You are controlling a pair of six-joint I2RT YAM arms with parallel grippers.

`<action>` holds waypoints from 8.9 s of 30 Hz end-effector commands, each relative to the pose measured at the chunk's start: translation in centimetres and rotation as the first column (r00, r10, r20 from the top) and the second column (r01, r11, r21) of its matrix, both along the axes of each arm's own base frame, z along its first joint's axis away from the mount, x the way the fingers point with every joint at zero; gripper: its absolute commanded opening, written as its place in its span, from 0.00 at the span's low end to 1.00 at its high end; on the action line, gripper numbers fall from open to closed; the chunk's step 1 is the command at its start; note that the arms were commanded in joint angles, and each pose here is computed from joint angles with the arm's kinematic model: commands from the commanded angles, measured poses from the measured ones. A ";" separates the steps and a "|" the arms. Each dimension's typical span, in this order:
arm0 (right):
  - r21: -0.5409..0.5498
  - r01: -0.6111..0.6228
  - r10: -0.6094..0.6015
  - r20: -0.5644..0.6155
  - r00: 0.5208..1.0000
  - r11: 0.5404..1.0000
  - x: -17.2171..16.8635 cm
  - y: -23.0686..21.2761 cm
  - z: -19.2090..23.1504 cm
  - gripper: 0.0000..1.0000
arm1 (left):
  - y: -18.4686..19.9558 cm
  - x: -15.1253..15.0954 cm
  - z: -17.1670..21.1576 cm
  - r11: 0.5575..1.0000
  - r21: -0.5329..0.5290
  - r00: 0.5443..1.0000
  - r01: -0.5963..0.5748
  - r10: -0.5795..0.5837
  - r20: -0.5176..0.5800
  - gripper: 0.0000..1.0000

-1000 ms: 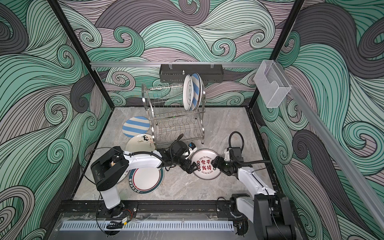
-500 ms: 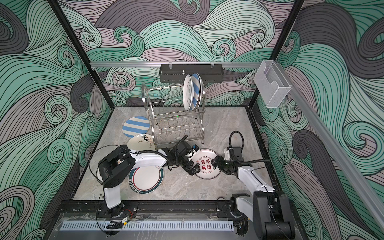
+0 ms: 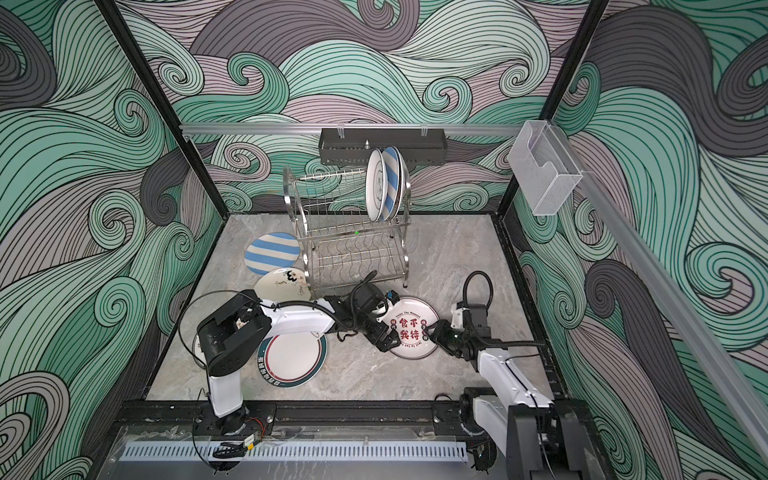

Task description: Load the plates into the dish rack

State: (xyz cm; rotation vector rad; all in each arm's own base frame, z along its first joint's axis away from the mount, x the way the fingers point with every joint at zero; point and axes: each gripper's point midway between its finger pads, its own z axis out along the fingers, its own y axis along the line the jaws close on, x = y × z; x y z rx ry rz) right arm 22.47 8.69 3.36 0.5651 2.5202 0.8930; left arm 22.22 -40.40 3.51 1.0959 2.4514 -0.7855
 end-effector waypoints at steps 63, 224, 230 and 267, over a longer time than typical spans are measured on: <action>-0.422 0.078 0.349 0.828 0.438 0.903 8.2 12.3 46.3 0.00 | 24.8 8.6 13.2 0.722 -0.354 0.666 -0.595 0.689 0.285 0.99; -0.231 -0.706 0.729 0.386 0.565 0.670 -4.5 20.6 6.5 0.86 | 37.0 -3.1 4.0 0.248 0.015 0.247 -0.969 0.961 0.127 0.99; -0.167 -0.698 0.692 0.411 0.593 0.697 -5.2 21.3 6.2 0.87 | 36.5 -2.9 3.4 0.272 -0.037 0.266 -0.962 0.957 0.114 0.99; 0.009 -0.724 0.702 0.235 0.672 0.690 -5.1 29.5 -0.2 0.79 | 31.7 -1.2 1.9 0.434 -0.035 0.435 -0.900 0.900 -0.019 0.99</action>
